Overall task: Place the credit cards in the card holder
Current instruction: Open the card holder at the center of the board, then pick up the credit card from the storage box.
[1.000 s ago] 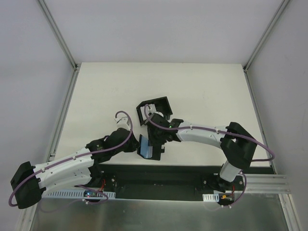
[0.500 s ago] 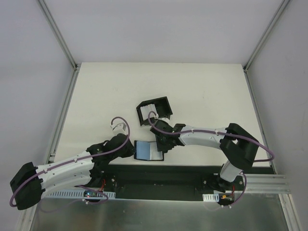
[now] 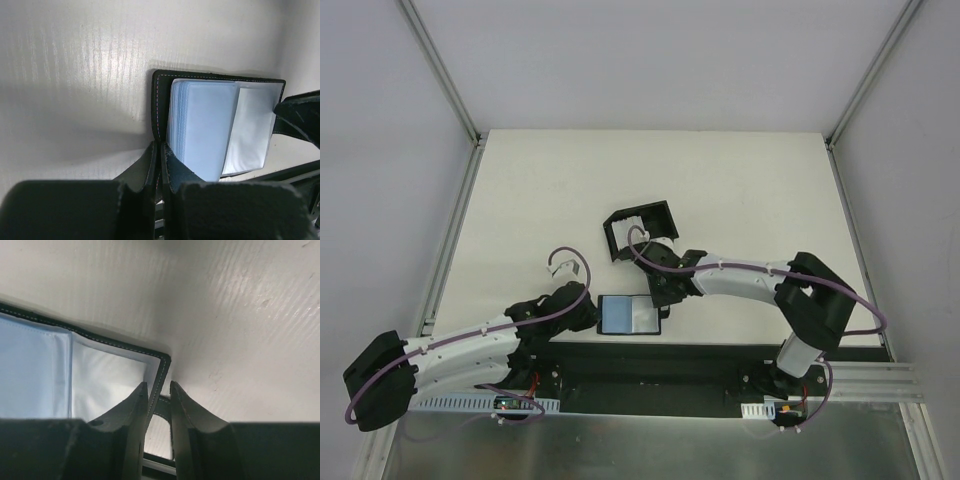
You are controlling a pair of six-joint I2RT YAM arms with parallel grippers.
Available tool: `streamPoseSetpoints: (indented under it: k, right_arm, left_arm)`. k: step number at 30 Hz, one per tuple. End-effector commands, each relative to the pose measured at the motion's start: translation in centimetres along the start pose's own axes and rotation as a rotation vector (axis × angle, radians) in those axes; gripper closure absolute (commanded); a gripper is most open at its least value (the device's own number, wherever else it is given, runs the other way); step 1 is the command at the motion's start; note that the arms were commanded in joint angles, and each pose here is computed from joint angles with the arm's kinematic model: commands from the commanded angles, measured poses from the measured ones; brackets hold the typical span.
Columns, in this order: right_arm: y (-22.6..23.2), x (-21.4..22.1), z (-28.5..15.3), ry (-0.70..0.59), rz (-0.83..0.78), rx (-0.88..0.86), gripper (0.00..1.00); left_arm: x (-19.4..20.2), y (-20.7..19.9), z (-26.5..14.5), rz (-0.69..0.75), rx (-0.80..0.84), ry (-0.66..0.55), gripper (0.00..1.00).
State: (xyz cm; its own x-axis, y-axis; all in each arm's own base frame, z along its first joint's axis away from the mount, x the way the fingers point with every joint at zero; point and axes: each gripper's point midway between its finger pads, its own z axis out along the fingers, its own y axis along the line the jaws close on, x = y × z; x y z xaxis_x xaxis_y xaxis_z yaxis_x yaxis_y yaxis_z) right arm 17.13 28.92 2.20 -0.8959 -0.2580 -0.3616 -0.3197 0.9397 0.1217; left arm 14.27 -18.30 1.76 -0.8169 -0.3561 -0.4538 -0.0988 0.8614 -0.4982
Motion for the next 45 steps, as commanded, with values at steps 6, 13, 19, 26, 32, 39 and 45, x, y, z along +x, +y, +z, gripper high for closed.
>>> streamPoseSetpoints:
  k: [6, 13, 19, 26, 32, 39, 45]
  right_arm:
    - [0.0, -2.9, -1.6, -0.057, -0.009, -0.058, 0.72]
    - [0.6, -6.6, -5.8, -0.15, -0.007, -0.199, 0.64]
    - [1.3, -9.0, -8.3, -0.197, -0.004, -0.281, 0.6]
    - [0.4, -14.0, -9.7, -0.272, 0.036, -0.303, 0.48]
    - [0.3, -18.1, -8.6, -0.261, 0.039, -0.327, 0.32]
    - [-0.6, -20.2, -4.4, -0.194, 0.036, -0.268, 0.31]
    - [-2.6, -20.3, -2.0, -0.154, 0.045, -0.222, 0.32]
  left_arm:
    - [-0.2, 0.5, 0.4, -0.021, -0.05, -0.014, 1.0]
    - [-1.2, -0.8, 0.4, -0.05, -0.049, -0.039, 1.0]
    - [-2.6, -2.4, -0.3, -0.054, -0.003, -0.081, 1.0]
    - [-3.2, -2.3, -0.2, -0.081, -0.017, -0.111, 1.0]
    - [-3.9, -2.1, 0.1, -0.1, -0.052, -0.148, 1.0]
    - [-4.8, -2.4, 0.5, -0.075, -0.081, -0.176, 1.0]
    - [-4.9, -2.4, 0.6, -0.073, -0.088, -0.178, 1.0]
